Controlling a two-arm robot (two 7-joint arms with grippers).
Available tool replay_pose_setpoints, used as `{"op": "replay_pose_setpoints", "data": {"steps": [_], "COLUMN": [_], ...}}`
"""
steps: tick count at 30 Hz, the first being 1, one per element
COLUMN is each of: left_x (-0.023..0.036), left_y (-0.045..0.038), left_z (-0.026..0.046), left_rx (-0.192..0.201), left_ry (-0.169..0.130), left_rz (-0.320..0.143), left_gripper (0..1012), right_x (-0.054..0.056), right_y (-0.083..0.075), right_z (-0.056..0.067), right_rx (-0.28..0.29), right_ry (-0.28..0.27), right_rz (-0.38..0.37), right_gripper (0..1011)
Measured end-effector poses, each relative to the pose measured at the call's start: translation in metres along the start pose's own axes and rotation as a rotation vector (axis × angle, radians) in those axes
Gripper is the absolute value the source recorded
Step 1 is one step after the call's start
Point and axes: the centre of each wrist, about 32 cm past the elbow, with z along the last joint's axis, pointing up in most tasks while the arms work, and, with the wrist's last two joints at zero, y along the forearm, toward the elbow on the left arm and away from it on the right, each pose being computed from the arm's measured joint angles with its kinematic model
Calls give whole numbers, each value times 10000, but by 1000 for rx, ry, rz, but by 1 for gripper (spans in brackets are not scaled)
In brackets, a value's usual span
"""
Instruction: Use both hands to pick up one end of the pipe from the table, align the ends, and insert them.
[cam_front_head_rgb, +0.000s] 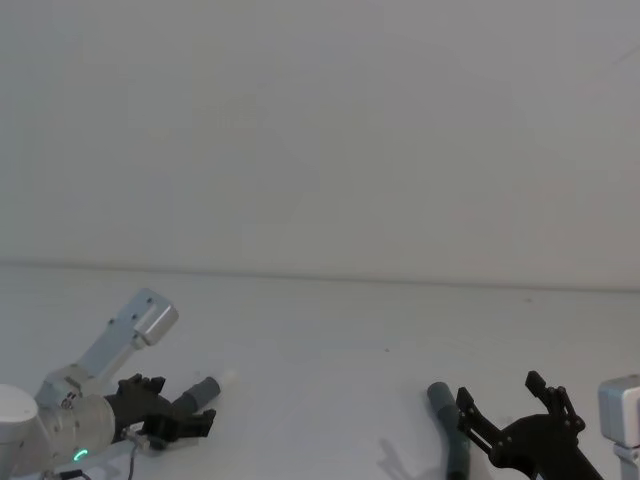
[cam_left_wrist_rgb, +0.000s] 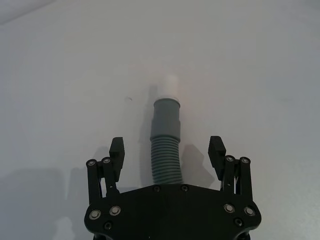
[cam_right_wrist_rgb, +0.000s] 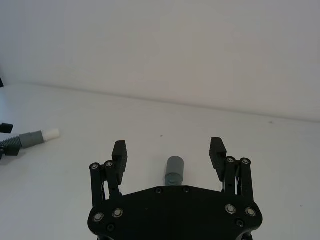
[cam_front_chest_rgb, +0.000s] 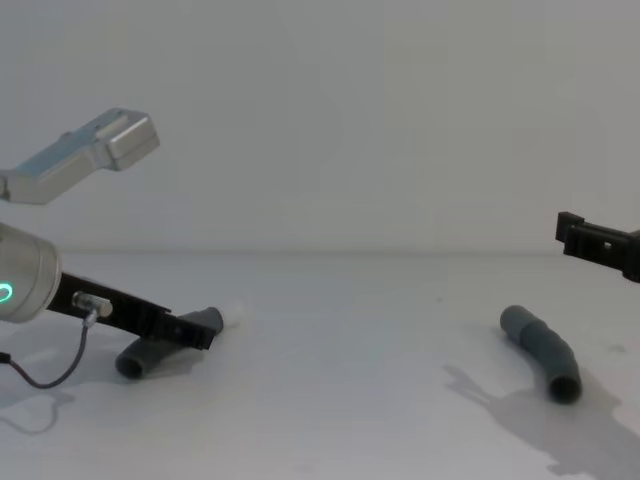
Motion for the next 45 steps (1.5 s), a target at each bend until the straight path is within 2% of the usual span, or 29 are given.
{"op": "replay_pose_setpoints", "data": {"steps": [10, 19, 33, 45], "left_x": [25, 34, 42, 91], "left_y": [-73, -134, -170, -195], "left_z": [4, -17, -23, 49], "left_rx": [-49, -73, -59, -21], "left_ry": [-26, -13, 21, 20], "left_rz": [6, -2, -10, -20], "left_gripper": [1001, 1001, 1001, 1001], "right_x": [0, 0, 0, 0], "right_y": [0, 0, 0, 0], "right_z": [0, 0, 0, 0], "right_rx": [0, 0, 0, 0], "right_ry": [0, 0, 0, 0], "right_rz": [0, 0, 0, 0], "right_gripper": [1004, 1004, 1004, 1004]}}
